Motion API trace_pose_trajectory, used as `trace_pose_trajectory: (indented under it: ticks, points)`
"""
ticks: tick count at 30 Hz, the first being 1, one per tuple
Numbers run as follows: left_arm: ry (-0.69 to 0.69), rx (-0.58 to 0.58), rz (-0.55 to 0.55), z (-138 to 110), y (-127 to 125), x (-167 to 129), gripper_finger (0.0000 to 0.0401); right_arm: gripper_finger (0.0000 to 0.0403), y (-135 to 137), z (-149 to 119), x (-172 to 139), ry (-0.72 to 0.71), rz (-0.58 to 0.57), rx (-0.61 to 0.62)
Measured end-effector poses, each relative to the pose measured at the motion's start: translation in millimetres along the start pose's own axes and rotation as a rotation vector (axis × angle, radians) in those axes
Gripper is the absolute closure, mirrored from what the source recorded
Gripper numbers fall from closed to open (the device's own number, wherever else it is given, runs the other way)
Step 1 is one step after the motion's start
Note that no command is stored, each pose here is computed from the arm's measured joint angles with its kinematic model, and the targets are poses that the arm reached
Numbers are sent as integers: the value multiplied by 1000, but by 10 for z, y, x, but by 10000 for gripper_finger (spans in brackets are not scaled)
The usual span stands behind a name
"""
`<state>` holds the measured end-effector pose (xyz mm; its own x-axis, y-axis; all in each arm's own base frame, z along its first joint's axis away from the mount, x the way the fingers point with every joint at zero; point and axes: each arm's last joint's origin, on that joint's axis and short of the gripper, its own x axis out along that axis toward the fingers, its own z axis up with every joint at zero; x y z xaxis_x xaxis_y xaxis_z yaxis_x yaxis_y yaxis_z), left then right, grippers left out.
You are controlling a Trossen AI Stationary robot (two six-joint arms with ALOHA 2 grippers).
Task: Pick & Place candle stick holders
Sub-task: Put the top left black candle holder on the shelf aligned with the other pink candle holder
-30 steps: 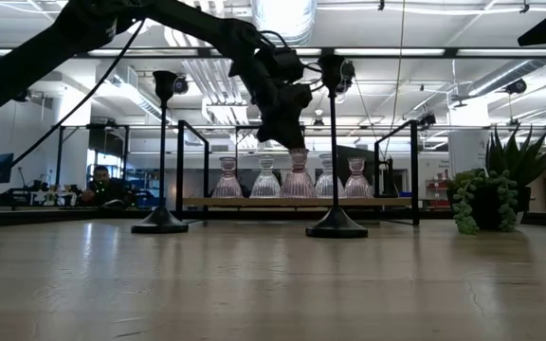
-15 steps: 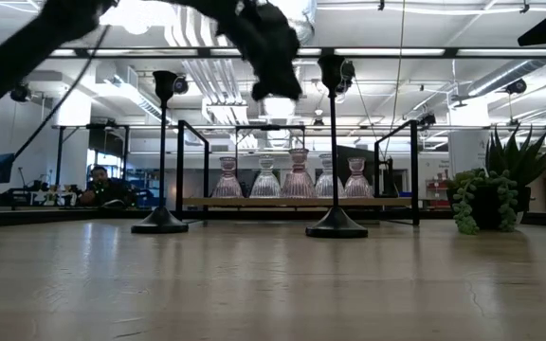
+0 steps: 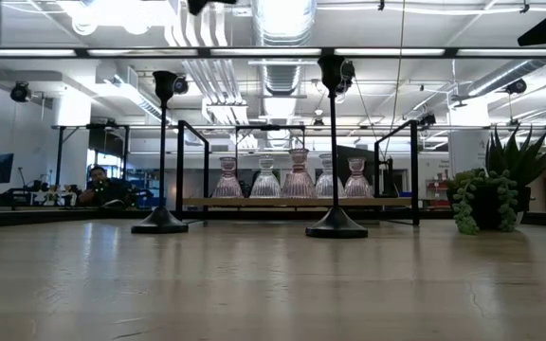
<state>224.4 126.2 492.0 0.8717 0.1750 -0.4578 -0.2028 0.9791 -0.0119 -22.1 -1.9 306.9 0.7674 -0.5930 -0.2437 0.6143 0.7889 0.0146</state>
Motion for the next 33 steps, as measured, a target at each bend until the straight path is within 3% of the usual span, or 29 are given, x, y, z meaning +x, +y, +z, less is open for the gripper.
trace_pose_trajectory:
  ticks: [9, 21, 33]
  points:
    - [-102, -54, 121, -536, -248, -615, 295, 394, 0, 0, 1, 0, 0, 0]
    - [-193, -138, 123, -1051, -455, -1019, 295, 394, 0, 0, 0, 0, 0, 0]
    - [-15, -227, 97, -1408, -574, -1204, 295, 394, 0, 0, 1, 0, 0, 0]
